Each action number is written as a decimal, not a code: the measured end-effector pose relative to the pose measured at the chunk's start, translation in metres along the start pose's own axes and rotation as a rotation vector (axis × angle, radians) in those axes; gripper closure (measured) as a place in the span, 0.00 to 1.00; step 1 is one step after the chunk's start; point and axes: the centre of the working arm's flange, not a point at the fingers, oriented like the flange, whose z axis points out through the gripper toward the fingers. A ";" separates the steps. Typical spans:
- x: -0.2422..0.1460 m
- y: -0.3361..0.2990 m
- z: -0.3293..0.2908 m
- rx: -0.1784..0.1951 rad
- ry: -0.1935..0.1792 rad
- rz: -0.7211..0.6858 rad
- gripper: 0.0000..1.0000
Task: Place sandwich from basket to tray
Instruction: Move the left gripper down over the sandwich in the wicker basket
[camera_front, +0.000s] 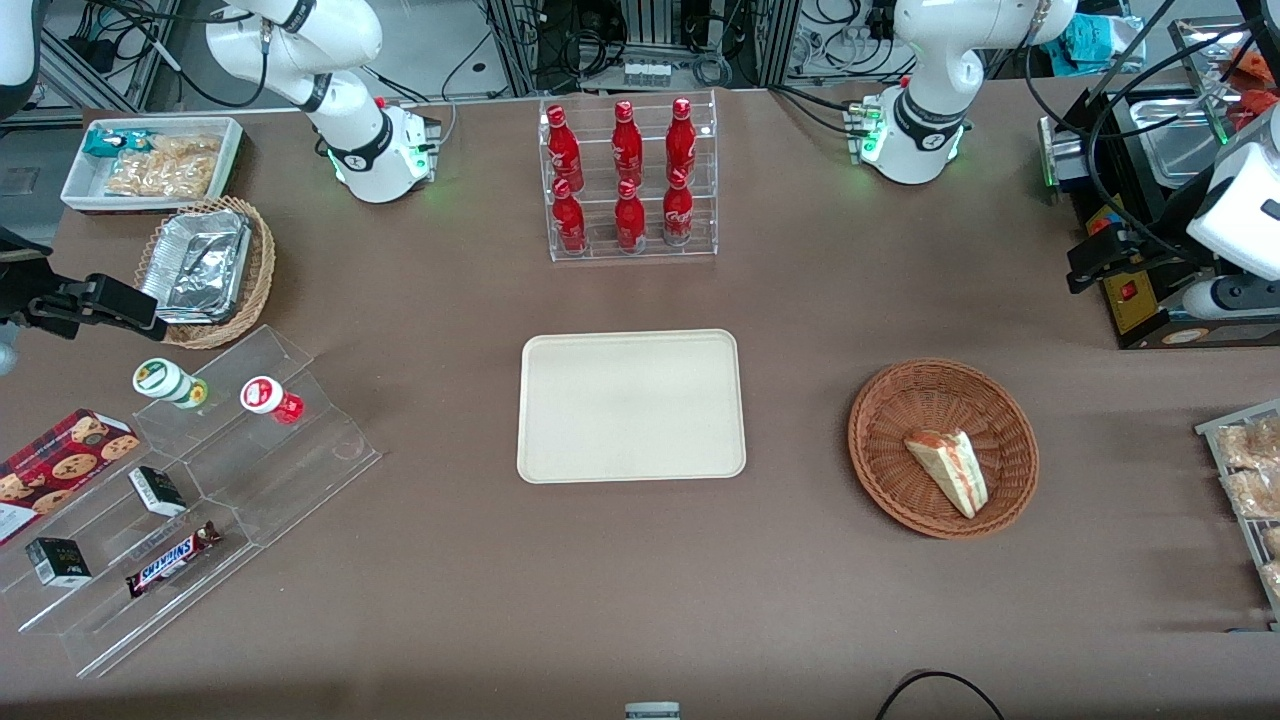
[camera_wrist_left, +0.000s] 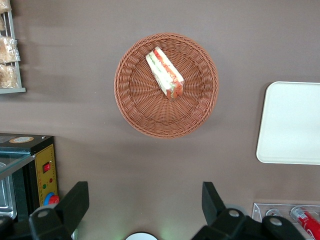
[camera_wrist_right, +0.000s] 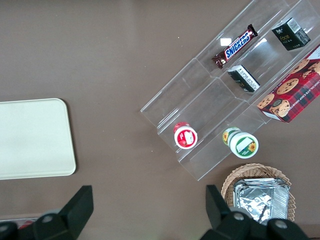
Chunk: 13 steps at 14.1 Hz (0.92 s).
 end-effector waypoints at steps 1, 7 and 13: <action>0.000 0.000 0.000 0.000 0.000 0.000 0.00; 0.001 -0.002 0.005 0.002 -0.010 -0.018 0.00; 0.044 0.001 0.106 0.039 -0.146 -0.337 0.00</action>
